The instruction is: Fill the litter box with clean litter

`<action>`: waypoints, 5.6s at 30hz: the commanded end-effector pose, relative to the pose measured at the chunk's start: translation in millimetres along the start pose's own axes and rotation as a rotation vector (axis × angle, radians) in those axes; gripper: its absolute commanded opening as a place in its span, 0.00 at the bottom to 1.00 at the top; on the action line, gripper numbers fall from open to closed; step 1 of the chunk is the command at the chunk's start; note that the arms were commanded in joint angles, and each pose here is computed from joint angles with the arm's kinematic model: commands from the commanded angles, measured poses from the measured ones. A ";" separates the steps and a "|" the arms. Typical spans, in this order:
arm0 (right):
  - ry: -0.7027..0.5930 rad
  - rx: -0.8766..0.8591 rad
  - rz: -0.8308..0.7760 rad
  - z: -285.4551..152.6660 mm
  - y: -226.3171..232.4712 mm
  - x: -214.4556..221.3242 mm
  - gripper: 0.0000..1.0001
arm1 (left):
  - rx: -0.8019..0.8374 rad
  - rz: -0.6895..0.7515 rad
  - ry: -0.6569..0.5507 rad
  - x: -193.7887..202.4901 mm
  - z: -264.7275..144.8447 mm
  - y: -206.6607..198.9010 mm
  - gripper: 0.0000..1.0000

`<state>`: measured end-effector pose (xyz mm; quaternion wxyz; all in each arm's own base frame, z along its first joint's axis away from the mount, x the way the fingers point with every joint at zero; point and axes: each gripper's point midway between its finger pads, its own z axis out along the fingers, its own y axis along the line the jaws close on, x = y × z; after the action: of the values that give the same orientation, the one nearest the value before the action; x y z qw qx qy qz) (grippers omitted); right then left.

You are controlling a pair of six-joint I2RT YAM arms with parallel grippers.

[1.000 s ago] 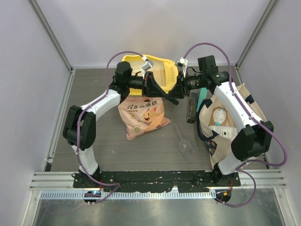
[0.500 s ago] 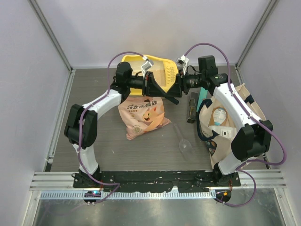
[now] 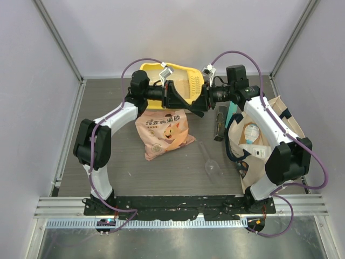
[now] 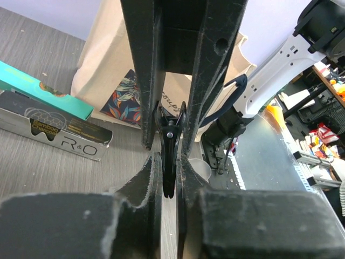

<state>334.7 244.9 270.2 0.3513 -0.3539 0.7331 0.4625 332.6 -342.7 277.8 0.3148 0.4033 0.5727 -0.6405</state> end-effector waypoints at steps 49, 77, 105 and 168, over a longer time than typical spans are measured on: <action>-0.019 -0.038 -0.045 -10.3 12.3 -26.6 0.01 | -0.039 0.074 -0.064 -37.3 -13.1 -7.7 0.53; -0.035 -0.018 -0.049 -4.9 7.1 -37.5 0.22 | 0.078 0.053 0.033 -16.4 -4.9 -15.6 0.00; -0.078 -0.025 0.008 -13.3 6.8 -24.7 0.57 | 0.046 0.038 0.012 -18.6 -16.3 -9.9 0.00; -0.138 -0.269 0.386 -29.9 2.6 -55.5 0.01 | -0.175 -0.025 -0.151 -64.4 -70.5 23.4 0.56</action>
<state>354.2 237.5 291.4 0.2981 -0.2346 0.7330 0.5647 363.4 -314.2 283.1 0.3002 0.3472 0.6032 -0.6523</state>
